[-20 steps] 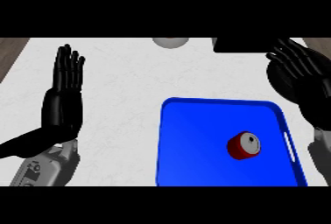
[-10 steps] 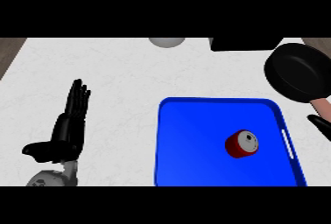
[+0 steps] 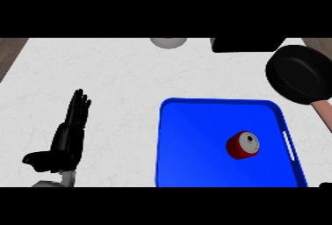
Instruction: Pick the can from the tray and place it in the pot
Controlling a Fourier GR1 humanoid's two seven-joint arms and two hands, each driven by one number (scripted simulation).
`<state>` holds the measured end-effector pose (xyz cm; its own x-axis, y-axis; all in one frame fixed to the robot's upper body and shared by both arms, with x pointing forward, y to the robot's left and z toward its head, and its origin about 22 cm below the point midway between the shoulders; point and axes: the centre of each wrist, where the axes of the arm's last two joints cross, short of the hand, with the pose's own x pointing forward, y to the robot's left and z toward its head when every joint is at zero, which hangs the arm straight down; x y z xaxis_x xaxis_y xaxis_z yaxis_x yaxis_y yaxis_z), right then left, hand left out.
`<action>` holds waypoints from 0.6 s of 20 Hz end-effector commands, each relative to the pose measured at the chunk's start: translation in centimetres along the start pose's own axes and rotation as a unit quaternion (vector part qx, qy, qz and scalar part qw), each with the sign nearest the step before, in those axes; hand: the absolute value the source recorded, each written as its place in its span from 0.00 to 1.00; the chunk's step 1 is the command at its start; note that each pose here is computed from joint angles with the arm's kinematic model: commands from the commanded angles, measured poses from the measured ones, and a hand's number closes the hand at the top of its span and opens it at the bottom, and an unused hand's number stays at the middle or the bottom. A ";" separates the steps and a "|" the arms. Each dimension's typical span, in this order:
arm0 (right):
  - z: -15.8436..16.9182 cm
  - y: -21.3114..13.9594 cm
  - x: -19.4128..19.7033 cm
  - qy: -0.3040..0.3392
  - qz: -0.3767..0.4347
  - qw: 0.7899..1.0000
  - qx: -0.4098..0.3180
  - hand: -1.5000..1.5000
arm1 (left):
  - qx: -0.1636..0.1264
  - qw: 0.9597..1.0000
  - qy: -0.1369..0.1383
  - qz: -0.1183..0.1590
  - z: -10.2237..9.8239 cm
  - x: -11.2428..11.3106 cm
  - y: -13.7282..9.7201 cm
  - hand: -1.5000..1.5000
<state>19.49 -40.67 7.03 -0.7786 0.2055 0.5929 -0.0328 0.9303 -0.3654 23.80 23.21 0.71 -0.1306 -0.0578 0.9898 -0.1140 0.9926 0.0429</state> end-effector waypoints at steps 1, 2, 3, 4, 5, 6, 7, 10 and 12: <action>0.8 -1.5 2.2 0.016 0.052 0.993 0.101 0.00 | 0.002 1.000 0.000 -0.002 -0.1 -0.7 -0.3 0.50; -1.4 -3.3 2.9 0.034 0.084 0.987 0.133 0.00 | -0.009 1.000 0.010 0.006 0.4 -0.2 0.0 0.50; -0.2 -1.6 3.0 0.048 0.095 0.981 0.164 0.00 | 0.001 1.000 0.011 0.004 0.1 -0.5 0.3 0.50; -0.9 -2.6 3.4 0.066 0.125 0.969 0.201 0.00 | 0.004 1.000 -0.002 0.002 -0.1 -0.3 -0.6 0.50; 0.4 -2.1 4.0 0.083 0.131 0.961 0.231 0.00 | 0.005 1.000 -0.003 -0.004 -0.8 1.0 0.6 0.50; -0.7 -1.6 4.0 0.096 0.146 0.950 0.260 0.00 | -0.002 1.000 0.004 -0.007 -0.1 -0.2 0.1 0.50; -2.6 -2.1 4.3 0.111 0.184 0.938 0.270 0.00 | -0.017 1.000 0.005 0.000 0.5 -0.2 -0.7 0.50; -0.4 1.5 5.1 0.138 0.187 0.929 0.289 0.00 | -0.001 1.000 -0.002 0.004 -1.1 0.3 1.0 0.50; -1.5 3.9 5.9 0.144 0.196 0.926 0.288 0.00 | -0.007 1.000 -0.003 0.009 0.1 0.7 -0.6 0.50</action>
<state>16.53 -38.43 10.44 -0.6335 0.5867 0.5045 -0.1626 0.5365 -0.8281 23.87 23.06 0.65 -0.1282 -0.0538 0.9903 -0.1046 0.9937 0.0404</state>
